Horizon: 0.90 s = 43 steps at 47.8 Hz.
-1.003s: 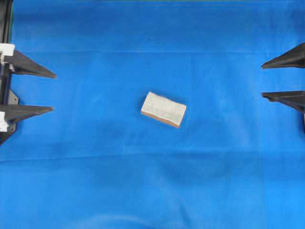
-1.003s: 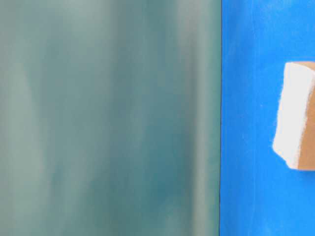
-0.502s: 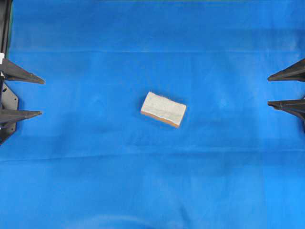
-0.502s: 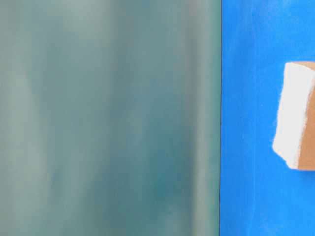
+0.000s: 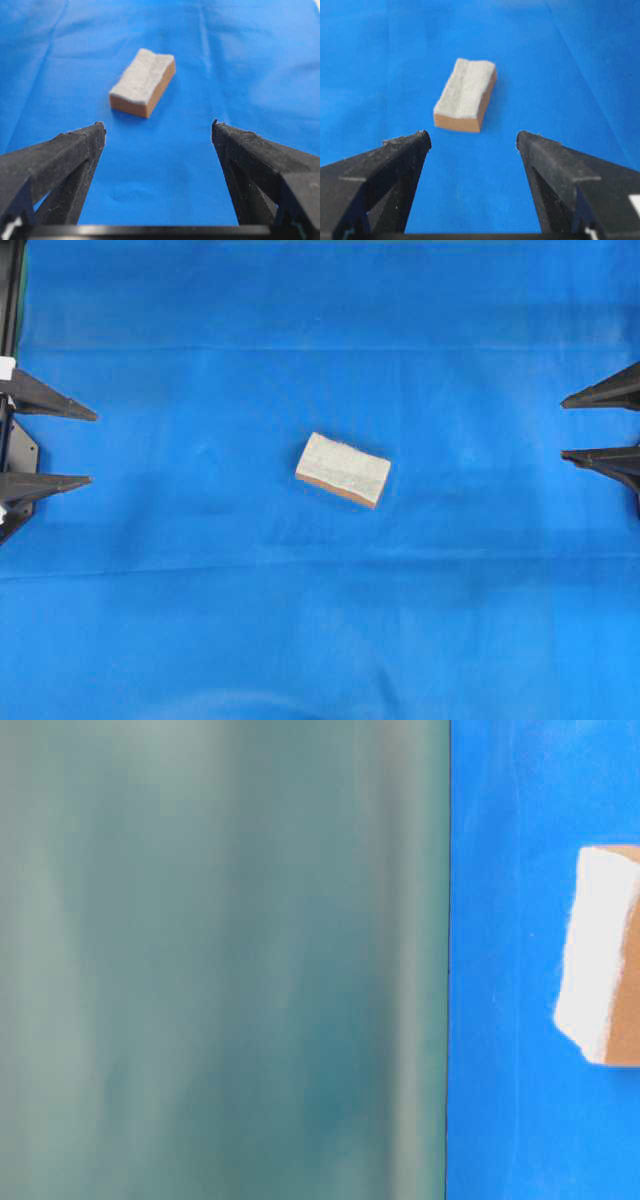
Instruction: Hand over the sponge with the left arm and wipe it with the right arm.
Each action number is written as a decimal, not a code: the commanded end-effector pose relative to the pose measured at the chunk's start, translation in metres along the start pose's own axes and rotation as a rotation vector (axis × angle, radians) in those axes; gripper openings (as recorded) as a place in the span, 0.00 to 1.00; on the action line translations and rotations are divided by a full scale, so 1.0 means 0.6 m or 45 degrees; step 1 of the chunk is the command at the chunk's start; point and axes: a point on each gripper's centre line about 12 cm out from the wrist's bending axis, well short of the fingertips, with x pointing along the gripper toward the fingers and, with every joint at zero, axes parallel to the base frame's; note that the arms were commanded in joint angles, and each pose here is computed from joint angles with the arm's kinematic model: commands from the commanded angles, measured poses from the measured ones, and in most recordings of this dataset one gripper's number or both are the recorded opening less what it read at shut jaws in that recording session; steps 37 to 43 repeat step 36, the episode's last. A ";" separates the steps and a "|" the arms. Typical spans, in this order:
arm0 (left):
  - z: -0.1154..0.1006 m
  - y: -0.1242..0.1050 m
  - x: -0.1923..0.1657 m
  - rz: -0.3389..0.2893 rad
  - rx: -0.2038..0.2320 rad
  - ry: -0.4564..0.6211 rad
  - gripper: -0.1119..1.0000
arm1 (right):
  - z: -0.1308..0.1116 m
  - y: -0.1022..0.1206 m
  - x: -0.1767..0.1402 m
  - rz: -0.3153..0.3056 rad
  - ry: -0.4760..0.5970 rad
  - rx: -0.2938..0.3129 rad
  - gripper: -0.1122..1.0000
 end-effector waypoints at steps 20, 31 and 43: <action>0.014 0.000 -0.001 -0.002 -0.002 -0.033 0.87 | 0.008 0.001 0.001 0.002 -0.015 0.004 0.74; 0.015 0.000 -0.001 0.000 -0.004 -0.037 0.87 | 0.009 0.001 0.001 0.003 -0.017 0.004 0.74; 0.015 0.000 -0.001 -0.002 -0.004 -0.035 0.87 | 0.009 0.001 0.001 0.003 -0.017 0.004 0.74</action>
